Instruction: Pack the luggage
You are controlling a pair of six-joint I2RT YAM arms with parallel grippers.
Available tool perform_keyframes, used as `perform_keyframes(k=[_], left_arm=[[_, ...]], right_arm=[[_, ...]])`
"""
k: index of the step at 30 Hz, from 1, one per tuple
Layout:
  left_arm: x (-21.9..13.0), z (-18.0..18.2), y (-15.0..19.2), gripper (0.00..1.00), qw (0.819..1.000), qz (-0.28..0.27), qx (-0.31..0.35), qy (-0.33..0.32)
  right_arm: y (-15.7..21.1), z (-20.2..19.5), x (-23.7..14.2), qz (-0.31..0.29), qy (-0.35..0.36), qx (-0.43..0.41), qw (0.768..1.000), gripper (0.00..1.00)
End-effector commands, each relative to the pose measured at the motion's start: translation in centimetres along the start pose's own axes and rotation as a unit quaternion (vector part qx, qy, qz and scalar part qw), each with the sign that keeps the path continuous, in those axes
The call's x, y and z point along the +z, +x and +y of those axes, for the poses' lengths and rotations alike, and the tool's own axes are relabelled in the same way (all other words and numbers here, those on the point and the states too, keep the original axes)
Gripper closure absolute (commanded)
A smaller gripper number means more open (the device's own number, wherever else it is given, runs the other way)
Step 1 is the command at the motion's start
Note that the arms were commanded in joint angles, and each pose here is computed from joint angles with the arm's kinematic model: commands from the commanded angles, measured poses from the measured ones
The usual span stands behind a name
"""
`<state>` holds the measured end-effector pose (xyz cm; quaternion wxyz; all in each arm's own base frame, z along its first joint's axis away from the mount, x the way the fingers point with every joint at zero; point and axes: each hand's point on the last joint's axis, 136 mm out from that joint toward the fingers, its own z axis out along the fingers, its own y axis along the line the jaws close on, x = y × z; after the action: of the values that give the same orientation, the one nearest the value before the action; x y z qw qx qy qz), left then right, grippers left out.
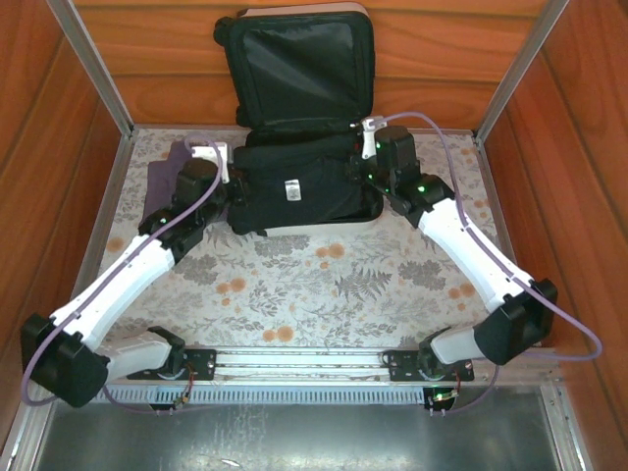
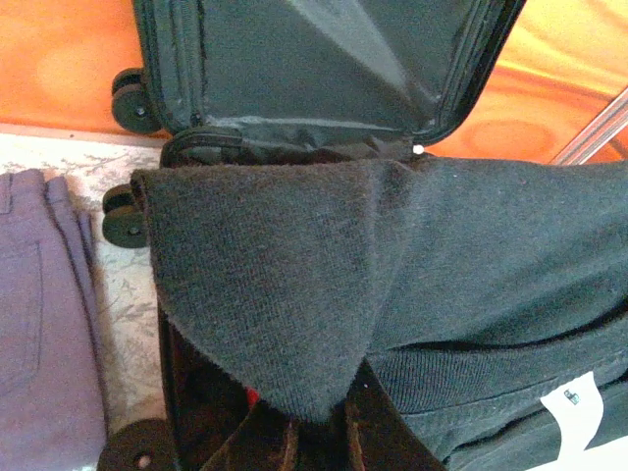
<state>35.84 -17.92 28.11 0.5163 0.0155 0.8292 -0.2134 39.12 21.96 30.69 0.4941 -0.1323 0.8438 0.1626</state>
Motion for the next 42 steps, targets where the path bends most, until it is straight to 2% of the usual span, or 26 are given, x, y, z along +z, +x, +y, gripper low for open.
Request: perform_keyframes(k=[1,9,16,22,26,33,34,35,36,38,39,42], left_arm=[[1.3,-0.3,-3.0,1.0,0.999,-0.033,0.021,0.0],[6.7,-0.4,-3.2,1.0,0.999,-0.01,0.03,-0.01],[10.9,0.2,-1.2,1.0,0.999,0.042,0.011,-0.007],[12.8,0.8,0.6,1.0,0.997,0.072,0.008,-0.012],[14.4,2.3,1.1,1.0,0.996,0.08,-0.004,-0.025],[18.7,5.0,2.3,1.0,0.992,0.115,-0.023,-0.034],[19.5,5.3,2.3,0.84,0.992,0.12,-0.027,-0.033],[20.3,5.7,2.3,0.55,0.991,0.127,-0.031,-0.034],[21.1,6.1,2.1,0.38,0.99,0.13,-0.034,-0.039],[22.0,7.2,1.1,0.2,0.99,0.125,-0.031,-0.063],[22.2,7.4,0.1,0.0,0.991,0.114,-0.024,-0.069],[21.8,7.7,-3.1,0.0,0.993,0.083,0.02,-0.084]], right_arm=[[-2.8,-3.6,0.6,-0.033,0.056,-0.014,0.998,1.0],[-3.2,-6.3,3.8,-0.022,0.068,-0.015,0.997,1.0],[-1.7,-8.0,5.4,-0.001,0.081,-0.009,0.997,1.0],[-0.9,-8.7,6.2,0.015,0.079,-0.001,0.997,1.0],[1.1,-9.4,9.1,0.048,0.076,0.009,0.996,1.0],[2.7,-11.6,14.8,0.06,0.072,0.032,0.995,1.0],[2.7,-11.9,15.9,0.059,0.069,0.033,0.995,1.0],[2.5,-12.2,17.0,0.057,0.066,0.031,0.996,0.93],[2.4,-12.5,18.1,0.058,0.065,0.029,0.996,0.79],[1.6,-12.7,19.6,0.064,0.06,0.023,0.996,0.36],[1.2,-13.0,20.1,0.067,0.065,0.018,0.995,0.3],[-1.3,-13.3,19.7,0.047,0.081,0.001,0.996,0.21]])
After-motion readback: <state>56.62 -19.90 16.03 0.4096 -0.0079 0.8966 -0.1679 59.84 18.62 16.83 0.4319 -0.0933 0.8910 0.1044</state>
